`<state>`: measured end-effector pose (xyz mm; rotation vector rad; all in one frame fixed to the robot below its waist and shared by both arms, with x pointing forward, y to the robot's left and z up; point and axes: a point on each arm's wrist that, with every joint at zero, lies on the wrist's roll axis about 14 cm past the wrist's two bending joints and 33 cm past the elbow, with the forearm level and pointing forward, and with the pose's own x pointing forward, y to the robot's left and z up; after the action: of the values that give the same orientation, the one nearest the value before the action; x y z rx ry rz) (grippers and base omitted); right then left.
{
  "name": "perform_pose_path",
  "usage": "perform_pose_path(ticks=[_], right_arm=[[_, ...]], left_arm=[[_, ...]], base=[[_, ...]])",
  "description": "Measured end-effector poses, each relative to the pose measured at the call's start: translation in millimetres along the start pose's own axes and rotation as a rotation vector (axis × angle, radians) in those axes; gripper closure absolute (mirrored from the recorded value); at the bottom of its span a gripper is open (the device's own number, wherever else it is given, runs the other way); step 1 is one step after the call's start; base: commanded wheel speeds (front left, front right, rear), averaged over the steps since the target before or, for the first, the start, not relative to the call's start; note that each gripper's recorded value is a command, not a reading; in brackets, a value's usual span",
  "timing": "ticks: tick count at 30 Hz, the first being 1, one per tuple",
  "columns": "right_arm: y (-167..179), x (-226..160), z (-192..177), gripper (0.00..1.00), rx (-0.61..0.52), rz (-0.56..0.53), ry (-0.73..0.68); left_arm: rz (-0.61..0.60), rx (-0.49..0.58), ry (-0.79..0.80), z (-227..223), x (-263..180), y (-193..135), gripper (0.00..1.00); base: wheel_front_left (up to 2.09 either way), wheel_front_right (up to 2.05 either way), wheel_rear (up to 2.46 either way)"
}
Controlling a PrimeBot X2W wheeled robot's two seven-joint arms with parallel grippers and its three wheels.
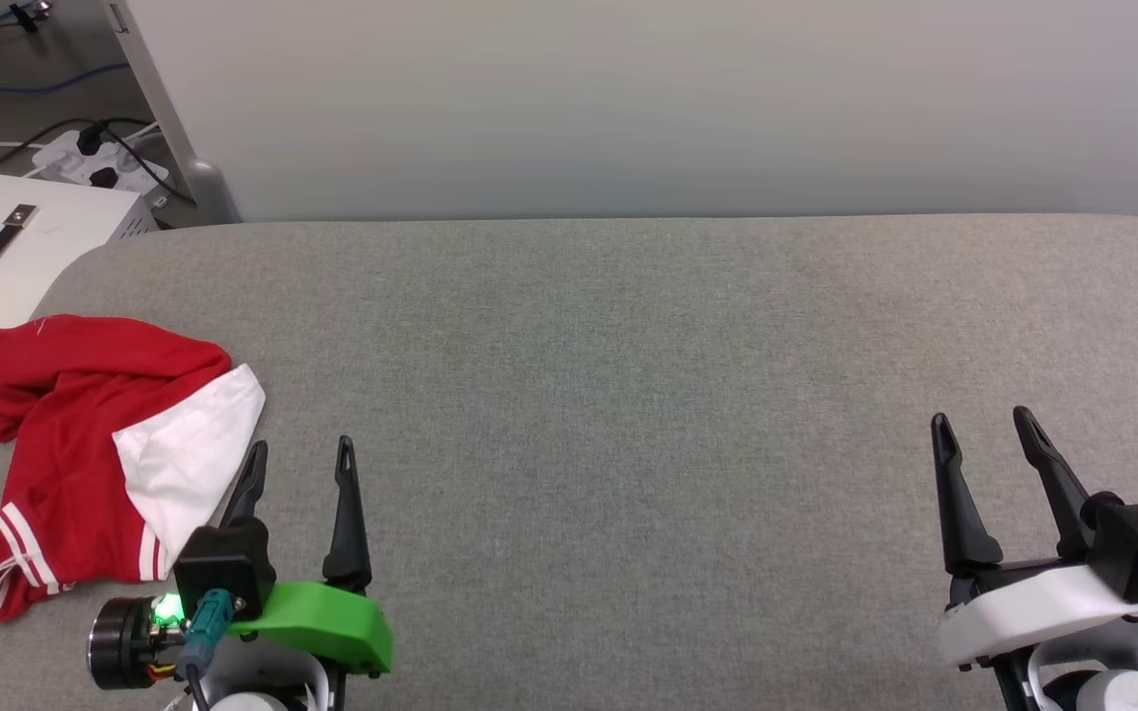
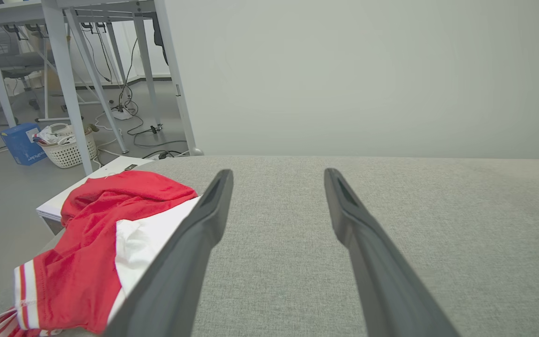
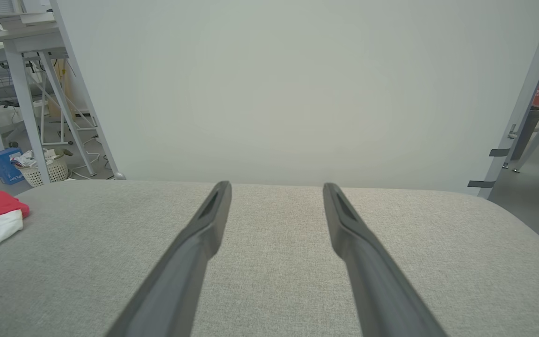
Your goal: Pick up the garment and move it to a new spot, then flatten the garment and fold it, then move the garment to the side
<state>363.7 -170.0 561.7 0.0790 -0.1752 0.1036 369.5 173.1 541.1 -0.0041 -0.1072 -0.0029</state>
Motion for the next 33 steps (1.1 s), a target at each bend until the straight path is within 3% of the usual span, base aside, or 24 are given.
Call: perform_pose_path(ticks=[33], right_arm=[[-2.0, -5.8, 10.2, 0.0, 0.016, -0.009, -0.073]], left_arm=[[0.021, -0.029, -0.049, 2.0, -7.5, 2.3, 0.0]], base=[[0.0, 0.0, 0.0]])
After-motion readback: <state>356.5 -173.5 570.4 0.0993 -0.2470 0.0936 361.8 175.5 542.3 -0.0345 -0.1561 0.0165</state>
